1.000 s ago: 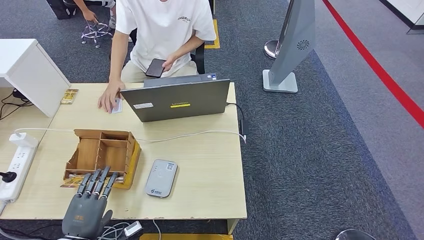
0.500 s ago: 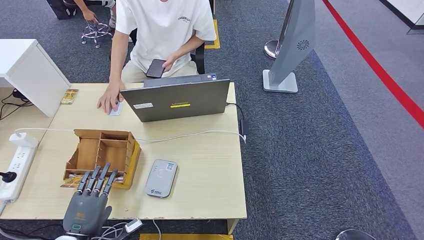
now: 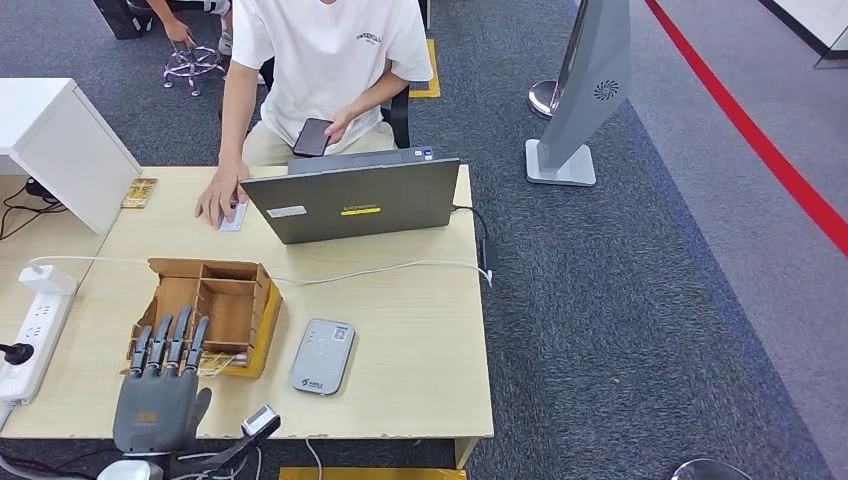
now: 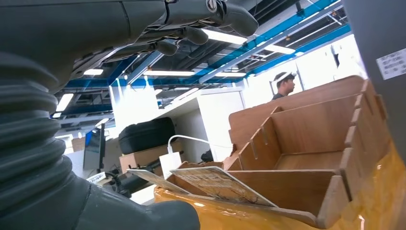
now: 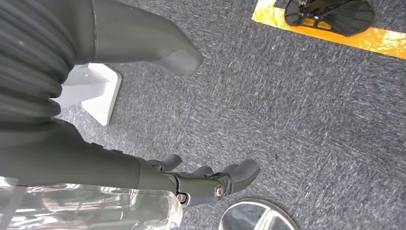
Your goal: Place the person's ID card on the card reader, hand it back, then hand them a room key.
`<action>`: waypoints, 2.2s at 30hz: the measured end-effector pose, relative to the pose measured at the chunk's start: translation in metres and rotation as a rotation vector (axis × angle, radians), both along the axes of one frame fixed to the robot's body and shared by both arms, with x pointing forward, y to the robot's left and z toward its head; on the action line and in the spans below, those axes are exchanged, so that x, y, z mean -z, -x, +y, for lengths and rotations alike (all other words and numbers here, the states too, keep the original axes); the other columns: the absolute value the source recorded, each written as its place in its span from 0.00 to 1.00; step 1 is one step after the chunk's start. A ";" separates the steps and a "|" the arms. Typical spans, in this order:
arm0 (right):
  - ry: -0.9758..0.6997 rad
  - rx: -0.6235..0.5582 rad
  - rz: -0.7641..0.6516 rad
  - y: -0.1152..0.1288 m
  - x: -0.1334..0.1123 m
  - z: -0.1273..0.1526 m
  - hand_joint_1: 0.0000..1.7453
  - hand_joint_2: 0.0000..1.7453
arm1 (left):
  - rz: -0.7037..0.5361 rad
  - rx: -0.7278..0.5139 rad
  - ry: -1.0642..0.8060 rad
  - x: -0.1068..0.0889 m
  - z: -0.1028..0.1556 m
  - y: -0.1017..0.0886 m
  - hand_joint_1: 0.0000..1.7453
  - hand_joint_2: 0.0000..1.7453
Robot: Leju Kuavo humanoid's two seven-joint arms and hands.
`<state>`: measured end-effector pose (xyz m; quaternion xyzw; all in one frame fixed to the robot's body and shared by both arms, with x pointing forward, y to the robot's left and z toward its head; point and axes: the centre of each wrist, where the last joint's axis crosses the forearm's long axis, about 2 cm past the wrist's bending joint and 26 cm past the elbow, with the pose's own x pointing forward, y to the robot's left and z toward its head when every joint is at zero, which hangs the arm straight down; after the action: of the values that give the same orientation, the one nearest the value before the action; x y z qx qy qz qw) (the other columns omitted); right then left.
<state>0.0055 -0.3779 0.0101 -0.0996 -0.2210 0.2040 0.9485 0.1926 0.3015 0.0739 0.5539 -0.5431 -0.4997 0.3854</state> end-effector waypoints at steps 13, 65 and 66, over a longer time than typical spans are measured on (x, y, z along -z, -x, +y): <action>0.004 -0.015 0.006 -0.004 0.001 0.001 0.00 1.00 | 0.031 -0.043 0.022 0.007 0.008 -0.013 0.00 1.00; -0.009 -0.069 -0.005 -0.013 0.007 -0.003 0.00 1.00 | -0.061 0.027 0.059 0.021 0.021 -0.010 1.00 1.00; -0.010 -0.068 -0.005 -0.013 0.007 -0.003 0.00 1.00 | -0.061 0.027 0.060 0.021 0.021 -0.010 1.00 1.00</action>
<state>0.0188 -0.3804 0.0034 -0.0879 -0.2277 0.2348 0.9409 0.2022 0.3222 0.0530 0.5497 -0.5768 -0.4714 0.3780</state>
